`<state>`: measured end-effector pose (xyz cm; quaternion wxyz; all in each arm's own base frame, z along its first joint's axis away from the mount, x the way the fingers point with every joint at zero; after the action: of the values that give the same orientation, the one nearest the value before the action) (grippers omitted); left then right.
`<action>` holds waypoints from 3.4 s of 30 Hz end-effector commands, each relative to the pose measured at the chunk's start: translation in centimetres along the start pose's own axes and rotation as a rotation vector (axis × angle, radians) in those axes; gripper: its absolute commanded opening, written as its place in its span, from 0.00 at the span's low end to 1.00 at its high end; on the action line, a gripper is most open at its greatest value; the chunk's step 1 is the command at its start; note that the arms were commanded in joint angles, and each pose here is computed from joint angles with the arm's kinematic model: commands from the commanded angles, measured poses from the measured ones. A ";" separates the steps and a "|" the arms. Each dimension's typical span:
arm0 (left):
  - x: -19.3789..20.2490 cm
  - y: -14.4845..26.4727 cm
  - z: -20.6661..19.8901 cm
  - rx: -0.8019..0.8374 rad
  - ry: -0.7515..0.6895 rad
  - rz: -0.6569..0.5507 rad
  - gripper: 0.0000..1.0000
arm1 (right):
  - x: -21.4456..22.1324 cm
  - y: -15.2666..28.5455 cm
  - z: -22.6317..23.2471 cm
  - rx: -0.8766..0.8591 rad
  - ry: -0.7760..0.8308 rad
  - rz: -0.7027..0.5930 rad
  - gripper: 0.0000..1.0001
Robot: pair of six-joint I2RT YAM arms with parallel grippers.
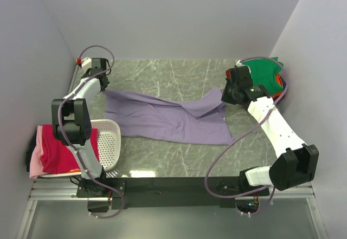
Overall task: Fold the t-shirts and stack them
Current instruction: Fold the tshirt
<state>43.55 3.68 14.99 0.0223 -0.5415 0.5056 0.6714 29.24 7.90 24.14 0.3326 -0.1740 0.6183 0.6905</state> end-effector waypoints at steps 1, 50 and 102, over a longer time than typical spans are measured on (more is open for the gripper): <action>-1.9 1.1 0.5 -0.010 0.017 -0.081 0.01 | -0.5 1.9 0.0 -0.008 0.010 -0.018 0.00; 5.0 6.5 -7.1 0.298 -0.069 0.076 0.30 | 3.8 -2.5 2.4 -0.082 0.057 0.125 0.61; 12.6 1.4 -3.7 0.232 -0.111 0.295 0.30 | -1.0 -18.1 -3.2 -0.195 -0.082 0.269 0.00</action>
<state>41.63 -7.26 7.99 0.0395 -0.4319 0.6630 0.6102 41.69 4.84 10.44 0.2473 -0.0847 0.5607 0.7857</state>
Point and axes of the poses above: each gripper's point midway between its finger pads, its own y axis back along the fingers, its own z axis along the line the jaws close on, x = y × z, the point moved 7 cm from there along y, back along the fingers, and after that the axes turned 1 degree about y, right-handed, at the moved point
